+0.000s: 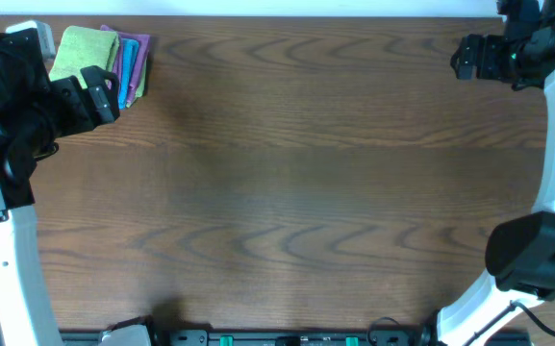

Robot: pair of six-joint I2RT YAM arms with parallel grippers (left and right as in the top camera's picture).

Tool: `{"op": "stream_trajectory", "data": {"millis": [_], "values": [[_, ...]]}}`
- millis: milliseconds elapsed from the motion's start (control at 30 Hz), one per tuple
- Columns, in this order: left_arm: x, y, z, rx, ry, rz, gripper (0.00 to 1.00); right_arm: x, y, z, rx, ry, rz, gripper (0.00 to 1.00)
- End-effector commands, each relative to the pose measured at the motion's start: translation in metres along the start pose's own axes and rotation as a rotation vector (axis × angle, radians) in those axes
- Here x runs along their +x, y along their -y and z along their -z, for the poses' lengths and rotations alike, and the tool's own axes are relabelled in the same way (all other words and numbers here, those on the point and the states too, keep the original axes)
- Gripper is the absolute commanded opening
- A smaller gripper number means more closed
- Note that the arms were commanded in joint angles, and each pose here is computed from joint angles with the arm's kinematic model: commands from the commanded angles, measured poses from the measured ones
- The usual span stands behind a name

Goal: Fold the cloth

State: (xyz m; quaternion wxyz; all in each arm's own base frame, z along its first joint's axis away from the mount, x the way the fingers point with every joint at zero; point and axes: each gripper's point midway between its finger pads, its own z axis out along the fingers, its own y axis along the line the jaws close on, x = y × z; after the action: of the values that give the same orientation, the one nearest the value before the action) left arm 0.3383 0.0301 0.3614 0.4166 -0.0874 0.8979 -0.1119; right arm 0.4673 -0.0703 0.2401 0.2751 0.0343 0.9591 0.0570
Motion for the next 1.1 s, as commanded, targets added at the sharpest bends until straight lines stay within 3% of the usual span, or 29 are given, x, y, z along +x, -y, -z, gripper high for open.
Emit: {"op": "stream_trajectory", "data": {"millis": [0, 300, 467, 867, 1067], "values": [[0.004, -0.011, 0.017, -0.093, 0.013, -0.02, 0.95, 0.001, -0.006, -0.004, -0.007, -0.011, 0.028, 0.99], [0.025, 0.018, 0.132, -0.144, 0.296, -0.184, 0.95, 0.001, -0.006, -0.004, -0.007, -0.011, 0.029, 0.99], [0.059, 0.007, 0.158, -0.21, 0.454, -0.196, 0.95, 0.001, -0.006, -0.004, -0.007, -0.011, 0.029, 0.99], [0.128, -0.028, 0.076, -0.155, 0.676, -0.074, 0.95, 0.001, -0.006, -0.004, -0.007, -0.011, 0.029, 0.99], [0.159, -0.051, 0.032, -0.167, 0.642, 0.019, 0.95, 0.001, -0.006, -0.004, -0.007, -0.011, 0.028, 0.99]]}}
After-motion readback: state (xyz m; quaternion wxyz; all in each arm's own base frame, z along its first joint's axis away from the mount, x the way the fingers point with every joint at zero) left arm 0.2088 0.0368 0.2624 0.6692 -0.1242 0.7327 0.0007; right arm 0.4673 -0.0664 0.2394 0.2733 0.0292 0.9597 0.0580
